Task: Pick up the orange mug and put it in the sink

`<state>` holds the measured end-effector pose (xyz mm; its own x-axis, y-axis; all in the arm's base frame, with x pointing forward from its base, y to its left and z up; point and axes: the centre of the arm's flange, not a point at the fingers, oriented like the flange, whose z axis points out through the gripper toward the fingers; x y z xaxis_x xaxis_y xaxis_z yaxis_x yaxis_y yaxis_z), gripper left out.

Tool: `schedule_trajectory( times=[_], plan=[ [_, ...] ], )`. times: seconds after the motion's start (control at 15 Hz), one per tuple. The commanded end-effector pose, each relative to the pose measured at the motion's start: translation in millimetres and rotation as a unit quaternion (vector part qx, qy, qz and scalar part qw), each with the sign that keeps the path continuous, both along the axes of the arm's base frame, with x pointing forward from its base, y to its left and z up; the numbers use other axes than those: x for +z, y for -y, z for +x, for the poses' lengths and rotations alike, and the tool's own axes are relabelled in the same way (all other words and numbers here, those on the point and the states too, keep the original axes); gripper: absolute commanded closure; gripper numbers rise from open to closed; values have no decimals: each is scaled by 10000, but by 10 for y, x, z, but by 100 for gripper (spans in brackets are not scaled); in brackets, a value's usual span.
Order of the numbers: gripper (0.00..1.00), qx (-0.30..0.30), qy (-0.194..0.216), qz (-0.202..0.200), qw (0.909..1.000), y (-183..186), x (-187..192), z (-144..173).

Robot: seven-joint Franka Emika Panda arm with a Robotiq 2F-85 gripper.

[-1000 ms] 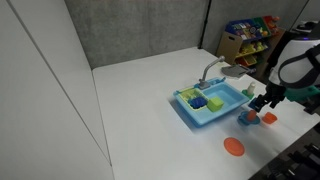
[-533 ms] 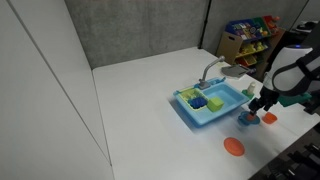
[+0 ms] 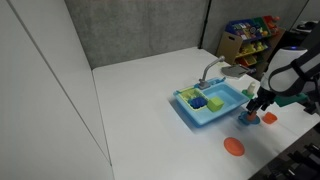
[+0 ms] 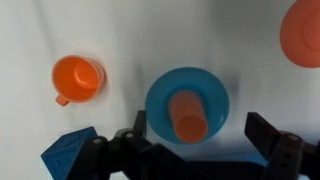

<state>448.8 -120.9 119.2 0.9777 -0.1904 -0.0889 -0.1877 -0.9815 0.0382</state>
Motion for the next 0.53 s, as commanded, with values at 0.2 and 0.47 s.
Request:
schedule_trajectory(
  times=[0.2,0.47],
  plan=[
    [0,-255,217,-59,9994,427,182,29],
    [0,-696,148,-164,9973,826,146,-73]
  ],
)
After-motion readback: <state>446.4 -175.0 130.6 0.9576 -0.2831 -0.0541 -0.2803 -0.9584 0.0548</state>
